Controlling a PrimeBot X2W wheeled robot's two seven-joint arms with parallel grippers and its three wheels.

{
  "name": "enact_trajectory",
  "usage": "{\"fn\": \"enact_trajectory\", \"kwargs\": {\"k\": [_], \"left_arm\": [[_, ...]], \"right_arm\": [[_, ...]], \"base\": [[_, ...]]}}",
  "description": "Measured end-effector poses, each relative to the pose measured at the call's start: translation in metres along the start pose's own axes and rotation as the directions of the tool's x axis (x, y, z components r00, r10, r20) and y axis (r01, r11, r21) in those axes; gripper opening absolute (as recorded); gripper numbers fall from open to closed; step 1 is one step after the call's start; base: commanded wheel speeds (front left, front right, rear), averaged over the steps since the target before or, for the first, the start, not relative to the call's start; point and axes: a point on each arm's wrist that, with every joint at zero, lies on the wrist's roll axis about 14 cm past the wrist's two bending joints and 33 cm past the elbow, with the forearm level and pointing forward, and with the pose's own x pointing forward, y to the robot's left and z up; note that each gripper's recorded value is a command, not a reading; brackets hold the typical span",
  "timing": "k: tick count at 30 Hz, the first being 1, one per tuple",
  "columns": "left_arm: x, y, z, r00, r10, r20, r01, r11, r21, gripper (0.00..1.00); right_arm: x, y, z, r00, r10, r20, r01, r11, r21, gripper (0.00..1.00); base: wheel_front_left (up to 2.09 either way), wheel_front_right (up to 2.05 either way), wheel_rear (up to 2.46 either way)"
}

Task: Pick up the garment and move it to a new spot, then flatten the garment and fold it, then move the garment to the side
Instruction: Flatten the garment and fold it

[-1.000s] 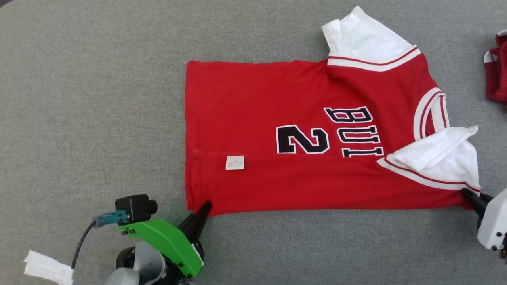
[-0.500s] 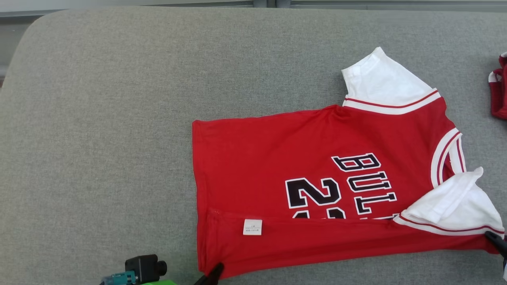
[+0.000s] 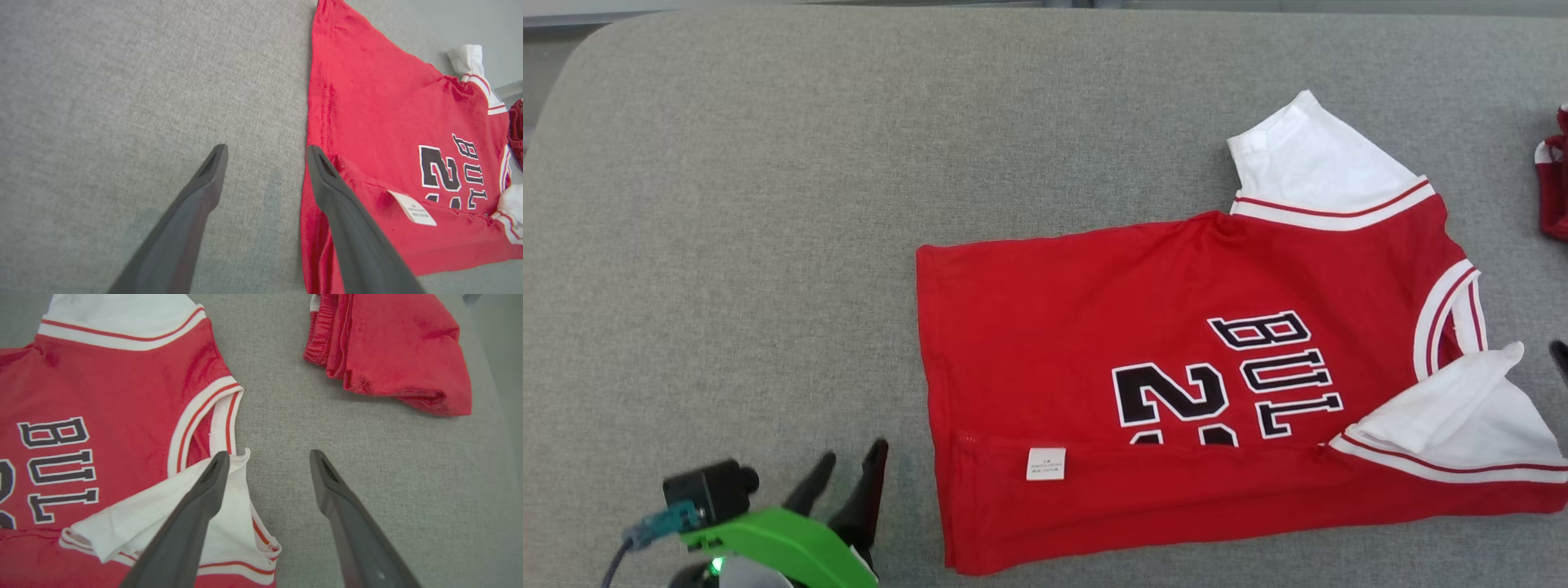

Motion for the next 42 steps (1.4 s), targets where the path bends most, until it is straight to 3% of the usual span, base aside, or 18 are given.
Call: {"fn": "enact_trajectory", "kwargs": {"k": [2, 7, 13, 19, 23, 40, 42], "left_arm": [[0.014, -0.005, 0.026, 0.998, -0.013, 0.054, 0.008, 0.996, 0.09, 1.0], [0.056, -0.034, 0.065, 0.994, -0.087, 0.072, 0.071, 0.978, 0.197, 1.0], [0.11, -0.047, 0.08, 0.992, -0.123, 0.015, 0.114, 0.955, 0.273, 1.0], [0.138, -0.037, 0.063, 0.993, -0.1, -0.055, 0.112, 0.95, 0.291, 1.0], [0.142, -0.028, 0.06, 0.994, -0.087, -0.067, 0.103, 0.951, 0.29, 1.0], [0.148, -0.04, 0.048, 0.977, -0.154, -0.151, 0.194, 0.934, 0.301, 1.0], [0.148, -0.044, 0.046, 0.972, -0.171, -0.163, 0.213, 0.931, 0.297, 0.69]], "right_arm": [[0.008, 0.017, 0.03, 0.997, 0.046, 0.055, -0.043, 0.997, -0.056, 1.0], [0.039, 0.05, 0.1, 0.984, 0.108, 0.14, -0.081, 0.98, -0.182, 1.0], [0.105, 0.073, 0.147, 0.989, 0.095, 0.116, -0.063, 0.964, -0.258, 1.0], [0.169, 0.111, 0.128, 0.99, 0.138, -0.008, -0.134, 0.95, -0.283, 1.0], [0.191, 0.133, 0.114, 0.981, 0.186, -0.053, -0.193, 0.939, -0.283, 1.0], [0.21, 0.14, 0.093, 0.971, 0.205, -0.123, -0.232, 0.932, -0.28, 1.0], [0.211, 0.144, 0.091, 0.969, 0.213, -0.128, -0.241, 0.929, -0.28, 0.96]], "base": [[0.0, 0.0, 0.0], [0.0, 0.0, 0.0], [0.0, 0.0, 0.0], [0.0, 0.0, 0.0], [0.0, 0.0, 0.0], [0.0, 0.0, 0.0], [0.0, 0.0, 0.0]]}}
